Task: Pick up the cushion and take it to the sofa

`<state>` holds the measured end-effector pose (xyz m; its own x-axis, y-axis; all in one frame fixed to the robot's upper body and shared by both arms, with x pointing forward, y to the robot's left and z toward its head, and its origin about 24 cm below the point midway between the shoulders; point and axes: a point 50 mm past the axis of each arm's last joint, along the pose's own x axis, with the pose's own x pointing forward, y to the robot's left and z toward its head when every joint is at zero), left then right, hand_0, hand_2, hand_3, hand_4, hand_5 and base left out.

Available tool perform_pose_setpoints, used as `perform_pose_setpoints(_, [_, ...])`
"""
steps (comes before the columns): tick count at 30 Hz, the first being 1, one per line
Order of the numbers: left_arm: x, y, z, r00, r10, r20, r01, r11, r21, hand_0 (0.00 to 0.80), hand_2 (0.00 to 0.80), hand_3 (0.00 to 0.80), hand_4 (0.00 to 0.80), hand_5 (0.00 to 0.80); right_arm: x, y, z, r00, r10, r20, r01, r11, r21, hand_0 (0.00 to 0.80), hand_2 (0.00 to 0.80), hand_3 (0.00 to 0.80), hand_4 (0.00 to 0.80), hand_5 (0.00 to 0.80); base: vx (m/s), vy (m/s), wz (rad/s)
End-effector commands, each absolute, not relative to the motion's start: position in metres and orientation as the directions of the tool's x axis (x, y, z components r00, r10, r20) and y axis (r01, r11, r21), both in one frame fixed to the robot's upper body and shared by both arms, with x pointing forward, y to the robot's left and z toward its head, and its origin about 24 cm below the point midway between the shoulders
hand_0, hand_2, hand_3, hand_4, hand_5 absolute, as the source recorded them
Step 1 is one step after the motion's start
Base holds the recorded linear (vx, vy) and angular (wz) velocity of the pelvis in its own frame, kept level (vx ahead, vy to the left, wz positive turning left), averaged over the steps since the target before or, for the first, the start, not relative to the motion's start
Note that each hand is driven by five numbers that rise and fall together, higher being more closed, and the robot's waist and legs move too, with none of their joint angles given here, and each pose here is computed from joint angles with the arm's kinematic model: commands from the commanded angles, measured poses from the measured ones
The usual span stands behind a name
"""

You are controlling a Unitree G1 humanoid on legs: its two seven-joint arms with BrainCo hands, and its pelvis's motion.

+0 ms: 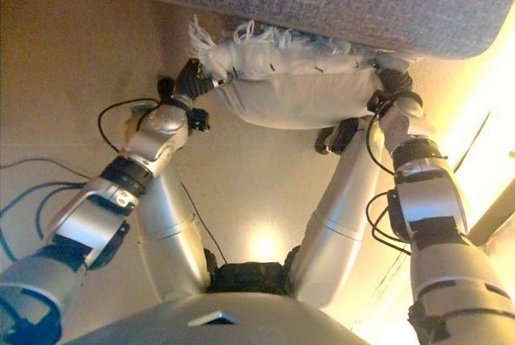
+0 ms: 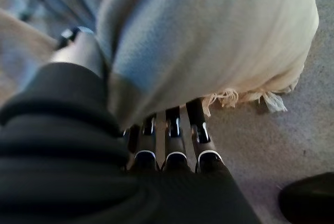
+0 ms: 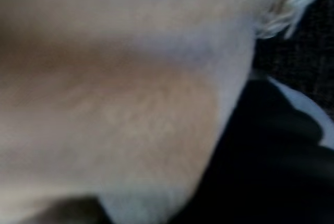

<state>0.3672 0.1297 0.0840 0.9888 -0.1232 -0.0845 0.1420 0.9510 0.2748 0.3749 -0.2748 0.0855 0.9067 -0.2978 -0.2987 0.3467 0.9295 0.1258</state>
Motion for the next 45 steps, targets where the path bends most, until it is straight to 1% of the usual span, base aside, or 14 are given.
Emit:
perform_pose_setpoints(1, [0.361,0.134,0.073,0.988,-0.100,-0.115,0.127,0.958,0.257,0.800,0.800,0.800,0.800,0.800,0.362,-0.270,0.055,0.890,-0.289,-0.352,0.362,0.918,0.162,0.800,0.800,0.800,0.800,0.800,0.003,0.102,-0.06])
perform_pose_setpoints(7, [0.358,0.139,0.070,0.991,-0.072,-0.116,0.096,0.971,0.218,0.800,0.800,0.800,0.800,0.800,0.367,-0.259,0.065,0.930,-0.248,-0.270,0.324,0.902,0.286,0.800,0.800,0.800,0.800,0.800,0.013,0.185,-0.09])
perform_pose_setpoints(10, [0.354,0.142,0.062,0.991,-0.043,-0.126,0.065,0.983,0.169,0.800,0.800,0.800,0.800,0.800,0.369,-0.252,0.067,0.941,-0.225,-0.254,0.295,0.913,0.282,0.800,0.800,0.800,0.800,0.800,0.047,0.407,-0.45])
perform_pose_setpoints(13, [0.349,0.143,0.052,0.988,-0.054,-0.146,0.079,0.981,0.176,0.800,0.800,0.800,0.800,0.800,0.365,-0.254,0.062,0.946,-0.210,-0.248,0.281,0.913,0.296,0.800,0.800,0.800,0.800,0.800,0.045,0.302,-0.70])
perform_pose_setpoints(18, [0.343,0.147,0.041,0.980,-0.059,-0.188,0.096,0.975,0.198,0.800,0.800,0.800,0.800,0.800,0.351,-0.261,0.043,0.928,-0.221,-0.300,0.312,0.902,0.298,0.800,0.800,0.800,0.800,0.800,0.072,0.226,-0.06])
perform_pose_setpoints(23, [0.329,0.155,0.020,0.970,-0.014,-0.244,0.069,0.974,0.217,0.800,0.800,0.800,0.800,0.800,0.342,-0.241,0.023,0.924,-0.148,-0.354,0.262,0.917,0.300,0.800,0.800,0.800,0.800,0.800,0.098,0.214,-0.10])
perform_pose_setpoints(26, [0.329,0.158,0.023,0.977,0.007,-0.215,0.034,0.982,0.187,0.800,0.800,0.800,0.800,0.800,0.341,-0.238,0.022,0.927,-0.127,-0.353,0.242,0.922,0.302,0.800,0.800,0.800,0.800,0.800,-0.141,0.173,-0.50])
perform_pose_setpoints(29, [0.335,0.154,0.034,0.988,-0.003,-0.155,0.033,0.981,0.189,0.800,0.800,0.800,0.800,0.800,0.349,-0.238,0.033,0.944,-0.124,-0.306,0.224,0.921,0.317,0.800,0.800,0.800,0.800,0.800,-0.191,0.013,-0.44])
perform_pose_setpoints(31, [0.343,0.150,0.048,0.996,0.001,-0.090,0.015,0.984,0.177,0.800,0.800,0.800,0.800,0.800,0.361,-0.235,0.049,0.962,-0.115,-0.249,0.197,0.921,0.335,0.800,0.800,0.800,0.800,0.800,-0.164,-0.114,-0.03])
perform_pose_setpoints(35, [0.351,0.147,0.057,0.999,0.011,-0.052,-0.003,0.989,0.145,0.800,0.800,0.800,0.800,0.800,0.371,-0.229,0.063,0.973,-0.103,-0.205,0.172,0.919,0.355,0.800,0.800,0.800,0.800,0.800,-0.084,-0.092,0.04])
perform_pose_setpoints(39, [0.351,0.146,0.057,0.998,0.014,-0.056,-0.006,0.990,0.138,0.800,0.800,0.800,0.800,0.800,0.371,-0.224,0.062,0.972,-0.102,-0.211,0.174,0.917,0.359,0.800,0.800,0.800,0.800,0.800,-0.001,-0.091,-0.10])
perform_pose_setpoints(43, [0.346,0.145,0.053,0.998,-0.005,-0.063,0.014,0.990,0.140,0.800,0.800,0.800,0.800,0.800,0.362,-0.231,0.052,0.967,-0.120,-0.223,0.195,0.915,0.354,0.800,0.800,0.800,0.800,0.800,0.073,-0.068,0.24])
perform_pose_setpoints(45, [0.343,0.146,0.054,0.999,-0.009,-0.053,0.016,0.991,0.131,0.800,0.800,0.800,0.800,0.800,0.362,-0.233,0.053,0.972,-0.123,-0.200,0.188,0.917,0.352,0.800,0.800,0.800,0.800,0.800,0.024,-0.015,0.03])
